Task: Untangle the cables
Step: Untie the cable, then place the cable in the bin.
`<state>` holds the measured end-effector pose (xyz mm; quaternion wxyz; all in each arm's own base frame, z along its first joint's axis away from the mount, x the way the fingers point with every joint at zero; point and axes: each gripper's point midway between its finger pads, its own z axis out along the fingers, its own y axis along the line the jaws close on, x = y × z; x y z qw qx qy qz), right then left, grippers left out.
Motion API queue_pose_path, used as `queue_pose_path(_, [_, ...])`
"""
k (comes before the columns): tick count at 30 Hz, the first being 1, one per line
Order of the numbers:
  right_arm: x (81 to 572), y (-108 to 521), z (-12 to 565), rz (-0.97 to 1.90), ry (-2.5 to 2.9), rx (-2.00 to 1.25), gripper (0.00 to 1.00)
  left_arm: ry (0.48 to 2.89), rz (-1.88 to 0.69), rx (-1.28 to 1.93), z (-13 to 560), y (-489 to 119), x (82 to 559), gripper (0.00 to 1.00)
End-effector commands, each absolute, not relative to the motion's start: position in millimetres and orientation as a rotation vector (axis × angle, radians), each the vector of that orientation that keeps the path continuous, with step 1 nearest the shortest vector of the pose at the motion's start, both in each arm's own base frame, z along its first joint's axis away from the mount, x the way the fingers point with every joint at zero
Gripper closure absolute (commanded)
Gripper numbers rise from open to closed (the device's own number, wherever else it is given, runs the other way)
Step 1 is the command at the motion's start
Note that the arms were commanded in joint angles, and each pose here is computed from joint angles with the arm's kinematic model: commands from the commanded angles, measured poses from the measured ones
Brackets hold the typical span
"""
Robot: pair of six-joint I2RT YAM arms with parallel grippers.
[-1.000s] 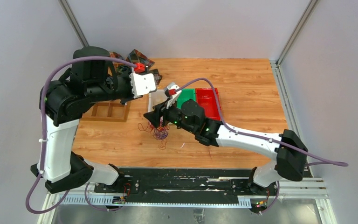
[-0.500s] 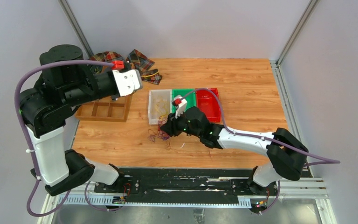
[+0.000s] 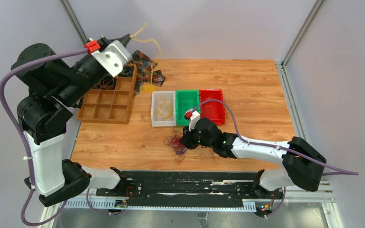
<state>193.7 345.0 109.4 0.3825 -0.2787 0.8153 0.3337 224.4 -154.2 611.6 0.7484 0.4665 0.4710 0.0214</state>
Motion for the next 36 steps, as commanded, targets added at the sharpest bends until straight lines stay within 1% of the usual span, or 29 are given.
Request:
queue_pose_path(1, [198, 324, 101, 0.757, 2.113, -0.711, 0.84, 0.895, 0.138, 0.702, 682, -122, 225, 1.0])
queue_pose_path(5, [196, 318, 102, 0.744, 2.114, -0.707, 0.9, 0.856, 0.112, 0.696, 688, -124, 218, 1.0])
queue_pose_path(7, [197, 318, 107, 0.744, 2.102, -0.705, 0.9, 0.857, 0.098, 0.704, 686, -126, 218, 1.0])
queue_pose_path(13, [203, 321, 148, 0.766, 2.005, -0.692, 0.73, 0.889, 0.073, 0.768, 660, -136, 221, 0.99])
queue_pose_path(16, [203, 321, 168, 0.785, 1.953, -0.699, 0.69, 0.95, 0.089, 0.804, 633, -140, 232, 1.0])
queue_pose_path(21, [202, 317, 184, 0.797, 1.921, -0.702, 0.66, 1.079, 0.117, 0.881, 574, -150, 256, 0.99])
queue_pose_path(27, [204, 307, 190, 0.79, 1.913, -0.639, 0.65, 1.191, 0.101, 0.982, 509, -171, 280, 0.99])
queue_pose_path(36, [205, 298, 187, 0.781, 1.922, -0.583, 0.64, 1.344, 0.177, 1.077, 419, -187, 323, 0.99])
